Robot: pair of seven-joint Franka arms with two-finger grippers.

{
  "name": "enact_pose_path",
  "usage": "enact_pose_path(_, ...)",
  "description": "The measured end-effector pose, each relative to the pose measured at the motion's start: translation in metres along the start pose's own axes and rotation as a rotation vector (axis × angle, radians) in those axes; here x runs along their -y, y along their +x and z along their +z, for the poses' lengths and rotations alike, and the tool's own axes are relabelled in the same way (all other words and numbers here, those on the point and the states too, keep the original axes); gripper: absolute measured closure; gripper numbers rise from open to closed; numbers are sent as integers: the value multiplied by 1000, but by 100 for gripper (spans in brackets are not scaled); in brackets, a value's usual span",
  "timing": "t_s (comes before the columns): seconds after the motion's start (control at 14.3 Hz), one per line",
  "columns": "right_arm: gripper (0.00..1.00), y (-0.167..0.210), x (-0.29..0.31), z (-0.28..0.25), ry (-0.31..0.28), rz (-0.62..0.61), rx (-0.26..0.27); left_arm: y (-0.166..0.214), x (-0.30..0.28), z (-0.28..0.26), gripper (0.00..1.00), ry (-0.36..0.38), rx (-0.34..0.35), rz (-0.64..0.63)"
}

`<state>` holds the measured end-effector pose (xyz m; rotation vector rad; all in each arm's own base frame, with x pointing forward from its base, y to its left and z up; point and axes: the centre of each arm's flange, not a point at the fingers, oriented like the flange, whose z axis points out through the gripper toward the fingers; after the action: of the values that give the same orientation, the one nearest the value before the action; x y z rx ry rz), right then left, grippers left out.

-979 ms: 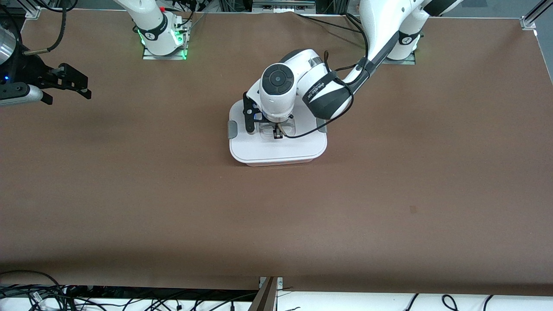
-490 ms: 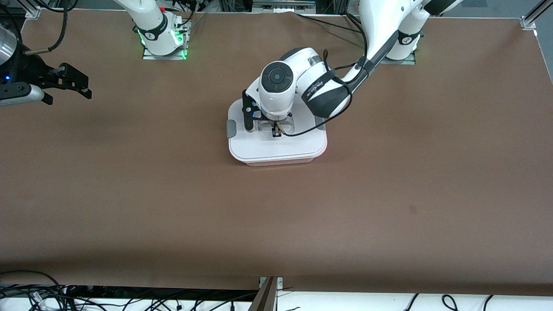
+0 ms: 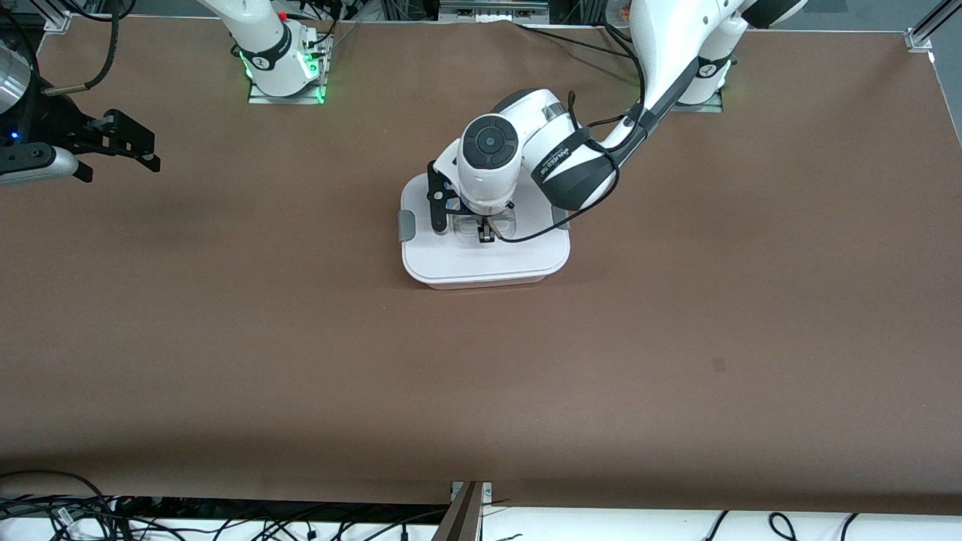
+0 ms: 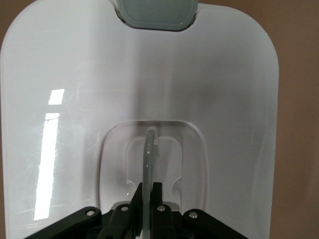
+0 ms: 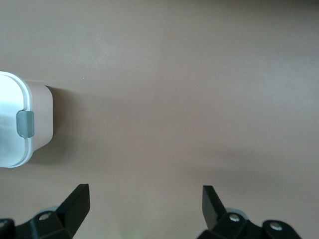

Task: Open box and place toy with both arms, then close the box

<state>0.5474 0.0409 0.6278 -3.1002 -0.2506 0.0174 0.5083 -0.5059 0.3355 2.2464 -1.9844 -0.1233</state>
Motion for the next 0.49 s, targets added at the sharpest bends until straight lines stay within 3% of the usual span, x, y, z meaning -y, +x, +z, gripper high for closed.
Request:
enact_pose_path(0.14,0,0,0,-2,0,-1,-4,-1,1,1,86,-2,4,-3)
enact_pose_path(0.49,0,0,1,-5,-1,-2,-11,-16,-6,-44,39,17,41,-135)
